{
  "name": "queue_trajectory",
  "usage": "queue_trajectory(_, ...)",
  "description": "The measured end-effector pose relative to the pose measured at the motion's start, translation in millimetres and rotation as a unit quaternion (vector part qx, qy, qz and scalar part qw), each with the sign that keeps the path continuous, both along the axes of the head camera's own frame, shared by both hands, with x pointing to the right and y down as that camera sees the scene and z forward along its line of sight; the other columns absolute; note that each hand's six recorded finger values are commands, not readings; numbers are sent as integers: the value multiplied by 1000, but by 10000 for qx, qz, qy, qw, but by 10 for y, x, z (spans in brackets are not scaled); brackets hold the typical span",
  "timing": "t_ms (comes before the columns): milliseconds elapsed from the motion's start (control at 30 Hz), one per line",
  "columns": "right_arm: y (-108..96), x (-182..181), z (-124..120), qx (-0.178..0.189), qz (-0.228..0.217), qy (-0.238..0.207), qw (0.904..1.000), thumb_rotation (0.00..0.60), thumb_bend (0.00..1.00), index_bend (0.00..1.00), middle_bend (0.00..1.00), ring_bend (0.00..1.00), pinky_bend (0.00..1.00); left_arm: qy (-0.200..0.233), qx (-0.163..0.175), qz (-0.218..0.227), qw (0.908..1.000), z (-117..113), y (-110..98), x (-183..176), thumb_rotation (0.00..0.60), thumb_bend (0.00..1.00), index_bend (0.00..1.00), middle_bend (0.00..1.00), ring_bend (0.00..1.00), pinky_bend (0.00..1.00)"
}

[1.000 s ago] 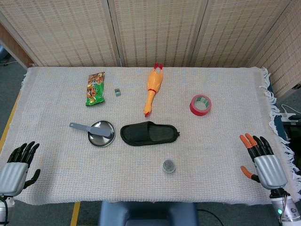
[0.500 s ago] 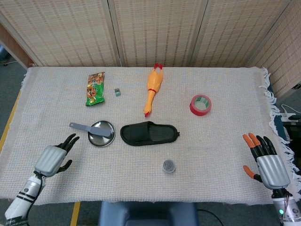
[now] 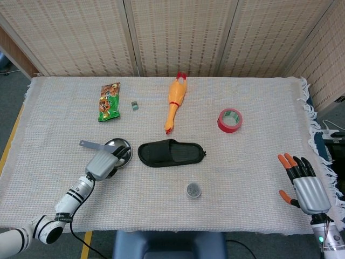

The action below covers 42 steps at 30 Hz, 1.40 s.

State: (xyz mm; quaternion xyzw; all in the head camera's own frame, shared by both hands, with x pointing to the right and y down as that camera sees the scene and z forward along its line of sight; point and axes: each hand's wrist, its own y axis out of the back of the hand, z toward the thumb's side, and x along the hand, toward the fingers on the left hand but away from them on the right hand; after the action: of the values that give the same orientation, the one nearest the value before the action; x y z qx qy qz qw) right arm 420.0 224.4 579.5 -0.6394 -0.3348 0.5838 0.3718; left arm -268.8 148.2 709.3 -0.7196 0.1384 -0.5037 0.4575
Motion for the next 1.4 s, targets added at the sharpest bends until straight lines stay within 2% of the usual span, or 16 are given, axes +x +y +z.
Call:
queue_trajectory(200,19,0,8,-73,-22,0,10000,600,158,0,0,0,0,-431,93,208,9988,195,-139,7,600,390,96,133,664,974)
queue_trajectory(433,26,-8,6,-123,-28,-25,9999,600,157,0,0,0,0,-660,150,290,9973,255,-235,-37,600,390,128,143,666,981)
queue_trajectory(667,37,-6,-10,-166,-21,-45,9998,600,157,0,0,0,0,-884,261,398,9949,320,-290,-97,600,390,208,202,667,982)
queue_trajectory(1000,54,-13,6,-281,-28,-59,9996,600,158,0,0,0,0,-993,432,491,9929,371,-343,-130,600,391,295,275,667,984)
queue_trajectory(1400,56,-14,17,-315,-30,-33,9995,600,157,0,0,0,0,-1010,538,535,9920,407,-376,-122,600,388,333,346,667,988)
